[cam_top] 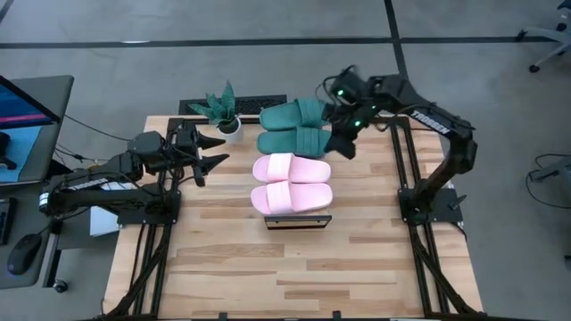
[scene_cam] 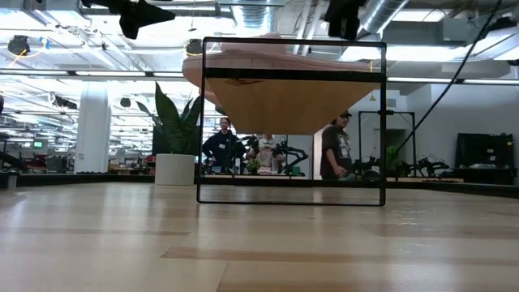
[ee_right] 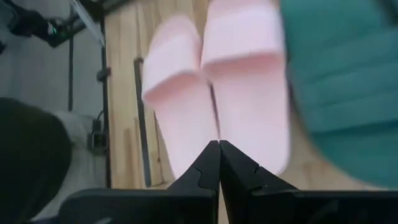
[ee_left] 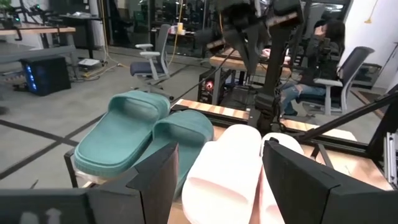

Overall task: Pick and place slides into the shelf
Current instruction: Adjust the slippers on the shelf

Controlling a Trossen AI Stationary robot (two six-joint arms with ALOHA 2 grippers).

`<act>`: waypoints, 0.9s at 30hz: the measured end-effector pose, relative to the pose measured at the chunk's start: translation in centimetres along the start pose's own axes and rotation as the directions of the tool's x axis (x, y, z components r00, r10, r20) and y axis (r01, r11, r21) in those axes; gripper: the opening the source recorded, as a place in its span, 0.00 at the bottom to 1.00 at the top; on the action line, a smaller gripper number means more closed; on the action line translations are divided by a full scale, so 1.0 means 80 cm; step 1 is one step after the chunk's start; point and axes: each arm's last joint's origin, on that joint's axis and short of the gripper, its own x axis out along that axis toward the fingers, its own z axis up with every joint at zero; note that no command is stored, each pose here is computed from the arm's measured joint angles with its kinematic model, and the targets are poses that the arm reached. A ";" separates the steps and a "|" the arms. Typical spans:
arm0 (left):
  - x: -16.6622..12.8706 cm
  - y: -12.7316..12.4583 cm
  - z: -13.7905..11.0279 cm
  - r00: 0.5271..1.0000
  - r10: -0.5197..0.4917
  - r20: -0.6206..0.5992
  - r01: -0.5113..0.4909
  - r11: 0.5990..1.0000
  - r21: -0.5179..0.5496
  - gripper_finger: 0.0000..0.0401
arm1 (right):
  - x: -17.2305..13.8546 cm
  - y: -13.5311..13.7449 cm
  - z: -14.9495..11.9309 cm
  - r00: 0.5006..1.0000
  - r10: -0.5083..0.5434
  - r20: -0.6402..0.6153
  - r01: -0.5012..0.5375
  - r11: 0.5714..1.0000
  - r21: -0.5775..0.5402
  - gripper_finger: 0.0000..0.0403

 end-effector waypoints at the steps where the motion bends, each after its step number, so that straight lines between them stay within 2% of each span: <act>1: 0.000 0.000 0.000 1.000 0.000 -0.001 0.000 1.000 0.006 0.55 | 0.006 0.001 0.000 1.000 0.006 -0.026 -0.006 1.000 0.017 0.00; 10: 0.000 0.000 0.000 1.000 -0.007 -0.004 0.007 0.999 0.048 0.55 | 0.010 0.003 -0.014 0.988 0.018 -0.156 0.005 0.989 0.146 0.00; 14: -0.005 -0.001 0.002 1.000 -0.020 0.013 0.018 0.996 0.091 0.55 | 0.014 0.010 -0.022 0.981 0.004 -0.196 0.009 0.998 0.063 0.00; 18: -0.014 -0.002 0.005 0.999 -0.034 0.039 0.030 0.994 0.101 0.55 | 0.005 0.022 -0.037 0.991 0.001 -0.134 -0.001 1.000 -0.005 0.00; 22: -0.024 -0.002 0.009 0.997 -0.036 0.071 0.029 0.994 0.102 0.55 | 0.015 0.013 -0.058 0.997 -0.029 -0.073 0.030 0.999 0.018 0.00; 27: -0.033 -0.002 0.010 0.996 -0.038 0.085 0.029 0.994 0.102 0.55 | 0.029 -0.004 -0.080 0.996 -0.048 0.077 0.045 0.998 0.036 0.00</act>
